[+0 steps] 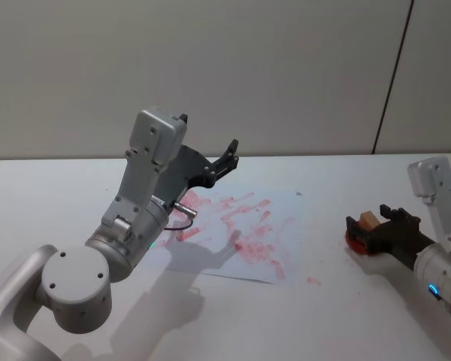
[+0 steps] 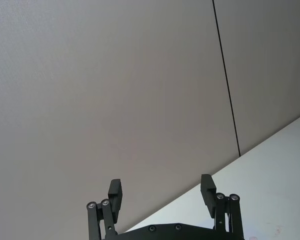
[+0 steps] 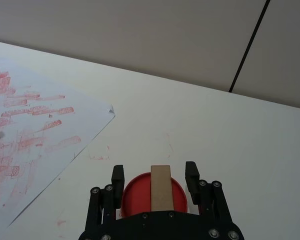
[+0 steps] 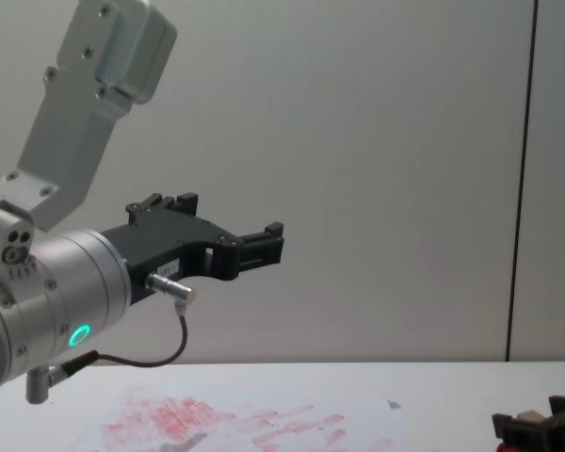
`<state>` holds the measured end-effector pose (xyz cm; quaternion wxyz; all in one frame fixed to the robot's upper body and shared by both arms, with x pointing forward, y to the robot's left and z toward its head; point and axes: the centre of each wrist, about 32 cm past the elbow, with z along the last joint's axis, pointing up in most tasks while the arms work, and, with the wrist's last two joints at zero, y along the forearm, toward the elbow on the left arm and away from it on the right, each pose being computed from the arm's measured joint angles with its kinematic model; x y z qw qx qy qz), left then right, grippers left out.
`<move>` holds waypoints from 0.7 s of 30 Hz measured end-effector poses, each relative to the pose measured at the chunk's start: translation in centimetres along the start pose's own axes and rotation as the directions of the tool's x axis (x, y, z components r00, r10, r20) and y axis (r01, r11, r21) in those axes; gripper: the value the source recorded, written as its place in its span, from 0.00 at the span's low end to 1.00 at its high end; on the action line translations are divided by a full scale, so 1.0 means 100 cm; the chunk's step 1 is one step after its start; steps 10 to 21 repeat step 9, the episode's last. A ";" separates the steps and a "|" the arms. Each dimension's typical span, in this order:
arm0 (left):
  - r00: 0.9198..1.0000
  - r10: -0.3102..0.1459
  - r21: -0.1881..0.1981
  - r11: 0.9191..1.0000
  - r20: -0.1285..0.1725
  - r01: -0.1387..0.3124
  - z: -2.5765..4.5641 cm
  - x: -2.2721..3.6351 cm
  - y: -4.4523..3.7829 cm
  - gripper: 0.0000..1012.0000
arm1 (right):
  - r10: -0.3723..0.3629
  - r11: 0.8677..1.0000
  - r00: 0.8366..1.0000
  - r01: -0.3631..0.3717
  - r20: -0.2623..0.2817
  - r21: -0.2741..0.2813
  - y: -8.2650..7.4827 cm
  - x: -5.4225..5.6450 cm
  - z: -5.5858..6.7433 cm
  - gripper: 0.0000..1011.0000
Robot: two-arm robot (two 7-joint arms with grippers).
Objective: Use the one hand to pick up the stamp and affix it onto the A4 paper.
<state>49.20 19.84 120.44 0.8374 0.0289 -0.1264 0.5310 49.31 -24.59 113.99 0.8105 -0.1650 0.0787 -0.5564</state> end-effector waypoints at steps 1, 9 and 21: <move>1.000 0.000 0.000 1.000 0.000 0.000 0.0000 0.0000 0.0000 0.99 | 0.000 1.000 1.000 0.000 0.000 0.000 0.000 0.000 0.000 0.75; 1.000 0.000 0.000 1.000 0.000 0.000 0.0000 0.0000 0.0000 0.99 | 0.002 1.000 1.000 -0.002 0.002 -0.001 0.001 0.000 0.000 0.96; 1.000 0.000 0.000 1.000 0.000 0.000 0.0000 0.0000 0.0000 0.99 | 0.002 1.000 1.000 -0.002 0.002 -0.001 0.001 0.000 0.000 0.96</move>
